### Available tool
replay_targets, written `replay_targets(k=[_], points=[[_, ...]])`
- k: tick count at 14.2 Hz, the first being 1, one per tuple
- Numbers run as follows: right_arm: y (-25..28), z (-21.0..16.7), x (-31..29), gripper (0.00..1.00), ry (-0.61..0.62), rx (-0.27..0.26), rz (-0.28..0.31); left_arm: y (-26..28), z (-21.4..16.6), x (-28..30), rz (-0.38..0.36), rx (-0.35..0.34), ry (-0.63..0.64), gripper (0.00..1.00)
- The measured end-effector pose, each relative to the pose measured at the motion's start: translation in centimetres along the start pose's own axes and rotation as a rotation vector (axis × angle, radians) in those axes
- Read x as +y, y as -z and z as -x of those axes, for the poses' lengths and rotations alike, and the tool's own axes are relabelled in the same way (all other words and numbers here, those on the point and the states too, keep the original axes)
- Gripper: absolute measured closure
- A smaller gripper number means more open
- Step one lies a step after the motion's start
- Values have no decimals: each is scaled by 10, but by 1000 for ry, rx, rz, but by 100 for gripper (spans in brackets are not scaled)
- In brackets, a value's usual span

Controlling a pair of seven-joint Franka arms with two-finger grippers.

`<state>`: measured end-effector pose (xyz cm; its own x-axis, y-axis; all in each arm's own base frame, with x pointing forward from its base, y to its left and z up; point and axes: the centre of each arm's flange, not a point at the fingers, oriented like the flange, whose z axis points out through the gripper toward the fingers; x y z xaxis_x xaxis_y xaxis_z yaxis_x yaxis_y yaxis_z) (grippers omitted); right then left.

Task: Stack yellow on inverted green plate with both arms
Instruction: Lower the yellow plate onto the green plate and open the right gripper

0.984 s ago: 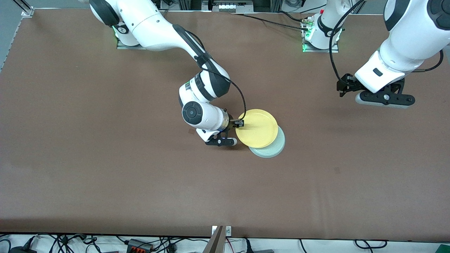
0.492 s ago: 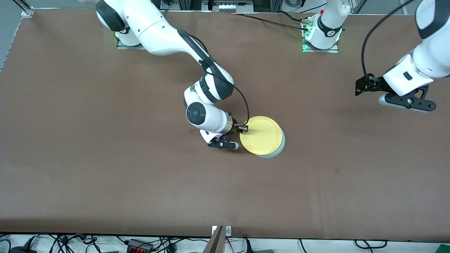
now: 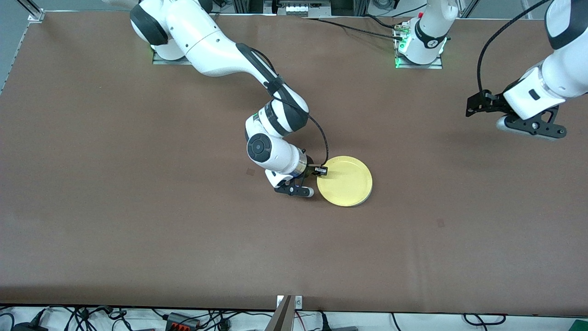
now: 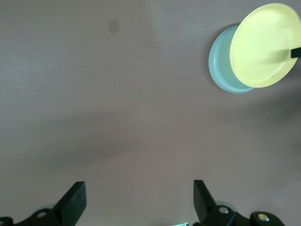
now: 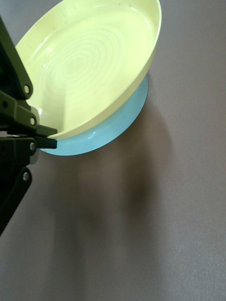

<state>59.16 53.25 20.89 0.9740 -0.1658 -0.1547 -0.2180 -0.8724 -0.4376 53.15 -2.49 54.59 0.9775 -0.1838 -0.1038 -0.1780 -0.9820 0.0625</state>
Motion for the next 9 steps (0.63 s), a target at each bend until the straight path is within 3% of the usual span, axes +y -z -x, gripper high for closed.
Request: replay_targets(k=[3,8,9], points=[[-8,2,-2,97,-13,15,-24,27,3,2,-8,48,-3,0],[-15,3,0,97,-20,18,-29,36,0,2,-4,21,-43,0],[-14,3,0,90,-21,19,-30,32,-2,1,-4,15,-45,0]])
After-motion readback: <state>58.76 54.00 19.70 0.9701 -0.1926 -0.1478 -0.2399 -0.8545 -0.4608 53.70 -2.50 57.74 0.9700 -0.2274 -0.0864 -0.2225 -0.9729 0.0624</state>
